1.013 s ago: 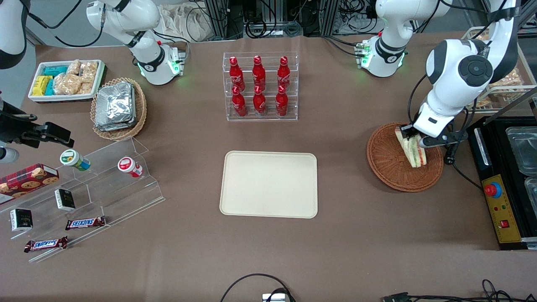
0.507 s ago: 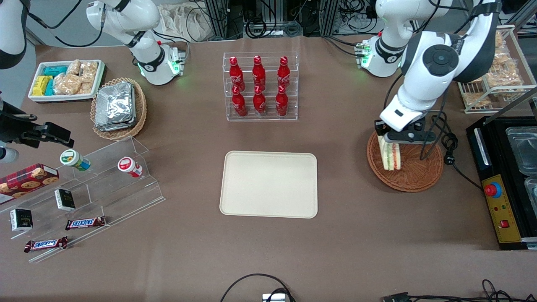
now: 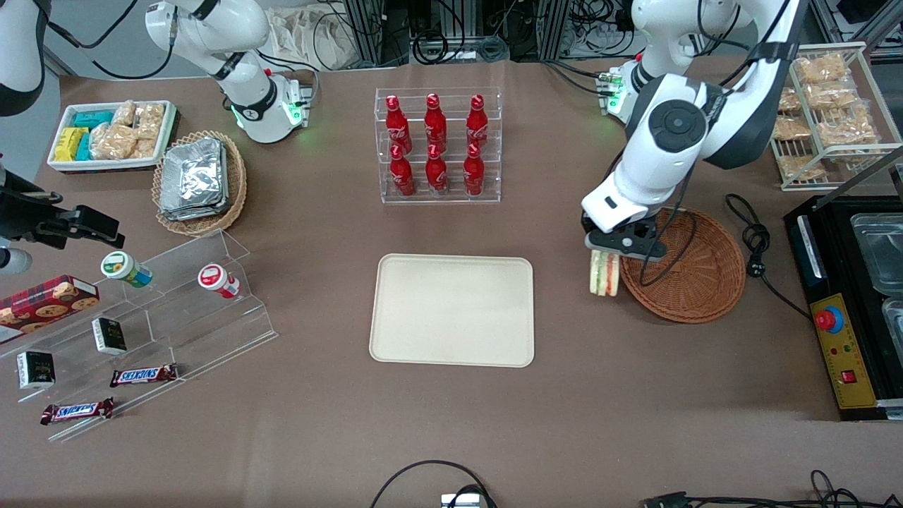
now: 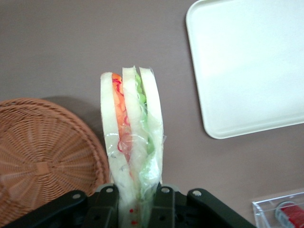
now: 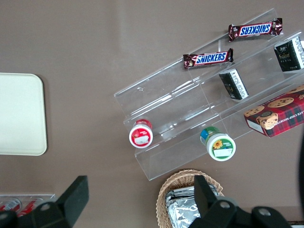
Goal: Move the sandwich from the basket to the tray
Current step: 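Carry the sandwich with the left gripper over the cream tray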
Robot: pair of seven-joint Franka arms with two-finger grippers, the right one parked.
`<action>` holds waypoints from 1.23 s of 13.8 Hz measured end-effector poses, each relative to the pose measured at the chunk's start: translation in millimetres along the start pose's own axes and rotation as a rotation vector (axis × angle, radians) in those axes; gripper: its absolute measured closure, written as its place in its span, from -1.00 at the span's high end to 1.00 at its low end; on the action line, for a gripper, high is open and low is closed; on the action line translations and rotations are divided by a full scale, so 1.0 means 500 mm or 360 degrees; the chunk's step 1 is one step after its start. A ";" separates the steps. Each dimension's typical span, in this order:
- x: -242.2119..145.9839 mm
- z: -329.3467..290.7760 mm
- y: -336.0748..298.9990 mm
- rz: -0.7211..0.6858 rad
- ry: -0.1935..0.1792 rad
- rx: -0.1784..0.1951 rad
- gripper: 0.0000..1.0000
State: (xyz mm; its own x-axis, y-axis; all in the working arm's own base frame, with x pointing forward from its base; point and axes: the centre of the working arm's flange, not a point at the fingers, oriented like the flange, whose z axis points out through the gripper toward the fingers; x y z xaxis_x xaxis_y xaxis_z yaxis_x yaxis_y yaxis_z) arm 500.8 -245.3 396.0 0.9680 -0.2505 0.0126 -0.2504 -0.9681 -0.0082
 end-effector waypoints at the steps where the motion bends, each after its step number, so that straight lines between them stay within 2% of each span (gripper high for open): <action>1: 0.011 0.008 0.017 0.0003 -0.0008 -0.0020 -0.60; 4: 0.041 0.026 0.070 0.0024 -0.0024 -0.0073 -0.60; 8: 0.066 0.083 0.133 0.0041 -0.0044 -0.0093 -0.60; 17: 0.126 0.243 0.255 -0.0121 -0.0071 -0.0110 -0.60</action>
State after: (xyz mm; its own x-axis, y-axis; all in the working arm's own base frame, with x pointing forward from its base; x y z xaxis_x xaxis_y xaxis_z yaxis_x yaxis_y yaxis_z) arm 531.6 -383.9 274.4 0.9836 -0.1770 -0.0339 -0.1748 -0.9828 0.0603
